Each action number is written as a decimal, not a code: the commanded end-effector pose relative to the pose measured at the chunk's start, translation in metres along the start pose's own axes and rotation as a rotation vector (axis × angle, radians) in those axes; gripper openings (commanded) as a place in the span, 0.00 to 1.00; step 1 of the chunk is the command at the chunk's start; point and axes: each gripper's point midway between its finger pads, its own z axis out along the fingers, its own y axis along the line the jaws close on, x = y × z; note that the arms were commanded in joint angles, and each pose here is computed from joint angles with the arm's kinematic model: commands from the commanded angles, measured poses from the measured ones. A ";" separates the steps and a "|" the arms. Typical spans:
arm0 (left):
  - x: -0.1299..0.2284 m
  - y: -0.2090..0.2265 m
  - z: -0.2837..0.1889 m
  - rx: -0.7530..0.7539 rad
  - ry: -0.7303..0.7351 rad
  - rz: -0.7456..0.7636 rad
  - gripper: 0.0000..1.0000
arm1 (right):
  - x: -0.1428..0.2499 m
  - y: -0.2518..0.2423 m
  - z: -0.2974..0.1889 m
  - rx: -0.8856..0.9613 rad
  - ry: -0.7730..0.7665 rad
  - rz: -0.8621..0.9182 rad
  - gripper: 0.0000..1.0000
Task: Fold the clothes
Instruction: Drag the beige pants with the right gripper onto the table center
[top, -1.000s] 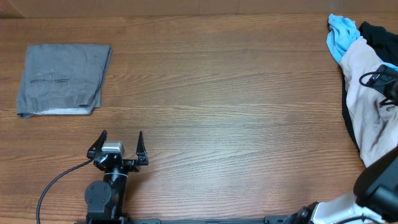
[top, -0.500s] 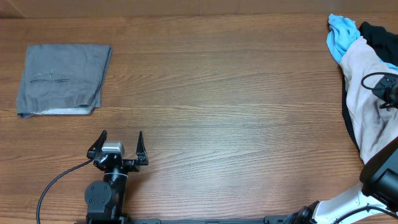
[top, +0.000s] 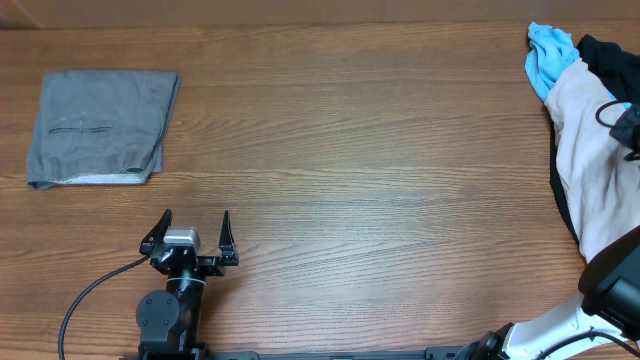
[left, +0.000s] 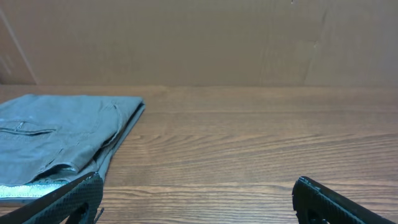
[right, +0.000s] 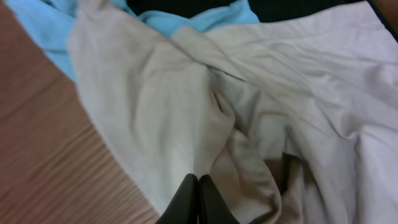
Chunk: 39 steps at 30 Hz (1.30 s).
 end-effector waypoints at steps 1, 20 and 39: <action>0.000 -0.001 0.000 0.005 -0.006 0.027 1.00 | -0.024 0.037 -0.031 -0.125 -0.056 -0.030 0.04; 0.000 -0.001 0.000 0.005 -0.006 0.027 1.00 | 0.124 0.344 -0.136 -0.673 0.182 -0.449 0.04; 0.000 -0.001 0.000 0.005 -0.006 0.027 1.00 | 0.171 0.410 -0.167 -0.705 0.086 -0.602 1.00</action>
